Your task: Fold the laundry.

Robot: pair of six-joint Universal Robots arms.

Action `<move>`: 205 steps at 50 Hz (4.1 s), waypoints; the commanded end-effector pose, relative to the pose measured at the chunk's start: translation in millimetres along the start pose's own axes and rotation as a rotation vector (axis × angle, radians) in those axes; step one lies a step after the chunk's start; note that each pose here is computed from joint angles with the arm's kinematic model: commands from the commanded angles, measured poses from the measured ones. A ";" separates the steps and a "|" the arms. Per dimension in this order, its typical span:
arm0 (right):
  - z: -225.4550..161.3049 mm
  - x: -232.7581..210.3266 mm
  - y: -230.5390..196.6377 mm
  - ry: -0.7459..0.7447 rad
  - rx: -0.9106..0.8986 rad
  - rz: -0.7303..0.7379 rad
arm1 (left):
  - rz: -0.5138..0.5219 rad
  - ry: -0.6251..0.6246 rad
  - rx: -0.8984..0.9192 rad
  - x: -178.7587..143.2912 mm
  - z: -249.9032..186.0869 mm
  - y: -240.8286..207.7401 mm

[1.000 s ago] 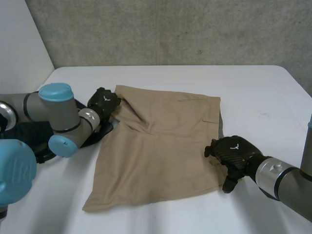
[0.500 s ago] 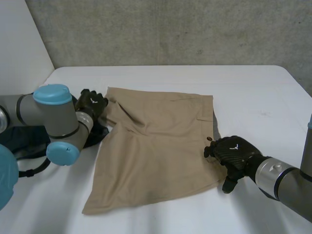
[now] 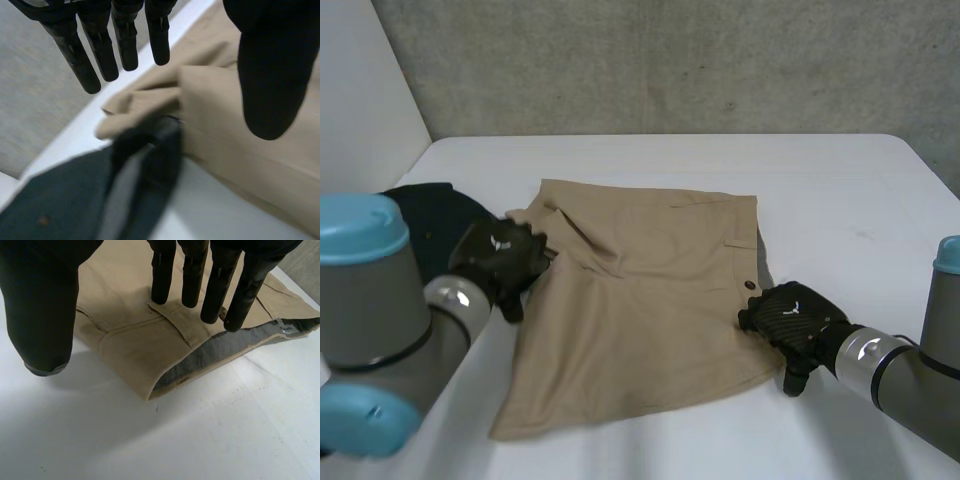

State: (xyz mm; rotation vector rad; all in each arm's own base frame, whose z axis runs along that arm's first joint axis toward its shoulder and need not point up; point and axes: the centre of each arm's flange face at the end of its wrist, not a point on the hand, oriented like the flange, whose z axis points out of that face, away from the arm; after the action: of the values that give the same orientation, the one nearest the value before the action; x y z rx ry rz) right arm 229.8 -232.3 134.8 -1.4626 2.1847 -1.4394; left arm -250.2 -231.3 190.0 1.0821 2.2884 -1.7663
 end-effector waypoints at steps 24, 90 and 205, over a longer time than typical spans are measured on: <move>15.3 10.1 0.2 0.061 0.046 -0.005 | -0.210 0.263 -0.272 34.9 -70.8 35.7; -23.7 3.7 -9.9 -0.045 -0.142 0.045 | -0.027 0.163 -0.138 47.7 -69.6 35.3; -71.1 12.6 12.4 -0.007 -0.258 0.012 | 0.261 0.056 0.022 32.9 117.3 20.3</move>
State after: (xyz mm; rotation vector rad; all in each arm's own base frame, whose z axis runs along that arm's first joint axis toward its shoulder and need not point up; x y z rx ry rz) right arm 174.5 -196.5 167.5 -1.5241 2.4462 -1.1767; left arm -318.1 -314.4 116.7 1.4941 2.0385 -1.7572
